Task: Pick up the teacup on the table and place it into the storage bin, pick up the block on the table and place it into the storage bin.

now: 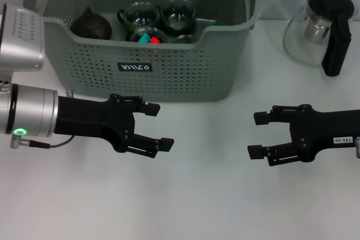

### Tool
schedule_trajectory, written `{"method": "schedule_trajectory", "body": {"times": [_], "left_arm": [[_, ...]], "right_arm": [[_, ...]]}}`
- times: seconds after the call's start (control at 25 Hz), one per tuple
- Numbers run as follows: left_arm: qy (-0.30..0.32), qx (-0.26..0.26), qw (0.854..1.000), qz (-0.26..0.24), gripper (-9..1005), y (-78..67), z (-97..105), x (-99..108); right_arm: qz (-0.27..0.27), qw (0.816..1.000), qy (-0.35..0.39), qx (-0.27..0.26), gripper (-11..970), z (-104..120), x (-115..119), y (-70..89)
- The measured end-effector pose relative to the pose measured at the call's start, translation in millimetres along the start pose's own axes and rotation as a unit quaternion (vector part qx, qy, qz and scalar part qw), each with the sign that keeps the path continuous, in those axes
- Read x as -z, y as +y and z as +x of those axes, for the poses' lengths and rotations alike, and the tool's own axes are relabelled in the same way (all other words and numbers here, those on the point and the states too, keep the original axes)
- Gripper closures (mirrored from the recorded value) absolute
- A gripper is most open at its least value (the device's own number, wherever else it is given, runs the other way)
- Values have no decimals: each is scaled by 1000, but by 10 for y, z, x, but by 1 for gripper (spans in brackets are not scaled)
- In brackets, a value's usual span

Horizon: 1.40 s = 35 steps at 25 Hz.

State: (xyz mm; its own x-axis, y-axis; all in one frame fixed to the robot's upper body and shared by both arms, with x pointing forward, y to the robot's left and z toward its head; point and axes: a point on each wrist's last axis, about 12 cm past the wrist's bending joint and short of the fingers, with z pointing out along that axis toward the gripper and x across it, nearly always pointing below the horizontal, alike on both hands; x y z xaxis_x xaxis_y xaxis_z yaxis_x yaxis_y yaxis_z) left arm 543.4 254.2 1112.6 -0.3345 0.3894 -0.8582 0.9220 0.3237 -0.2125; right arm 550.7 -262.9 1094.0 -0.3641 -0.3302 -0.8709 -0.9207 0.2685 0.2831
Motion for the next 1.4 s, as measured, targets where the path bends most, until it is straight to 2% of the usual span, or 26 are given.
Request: {"method": "schedule_trajectory", "body": {"times": [0.44, 0.88, 1.4], "left_arm": [[14, -8, 1000, -14, 81, 37, 55, -96], [15, -11, 999, -31, 81, 71, 79, -50], [21, -13, 999, -36, 81, 94, 78, -35]], "right_arm": [[6, 1000, 1, 16, 12, -9, -69, -12], [15, 999, 4, 43, 12, -50, -291, -31], [19, 999, 9, 44, 12, -15, -334, -26]]}}
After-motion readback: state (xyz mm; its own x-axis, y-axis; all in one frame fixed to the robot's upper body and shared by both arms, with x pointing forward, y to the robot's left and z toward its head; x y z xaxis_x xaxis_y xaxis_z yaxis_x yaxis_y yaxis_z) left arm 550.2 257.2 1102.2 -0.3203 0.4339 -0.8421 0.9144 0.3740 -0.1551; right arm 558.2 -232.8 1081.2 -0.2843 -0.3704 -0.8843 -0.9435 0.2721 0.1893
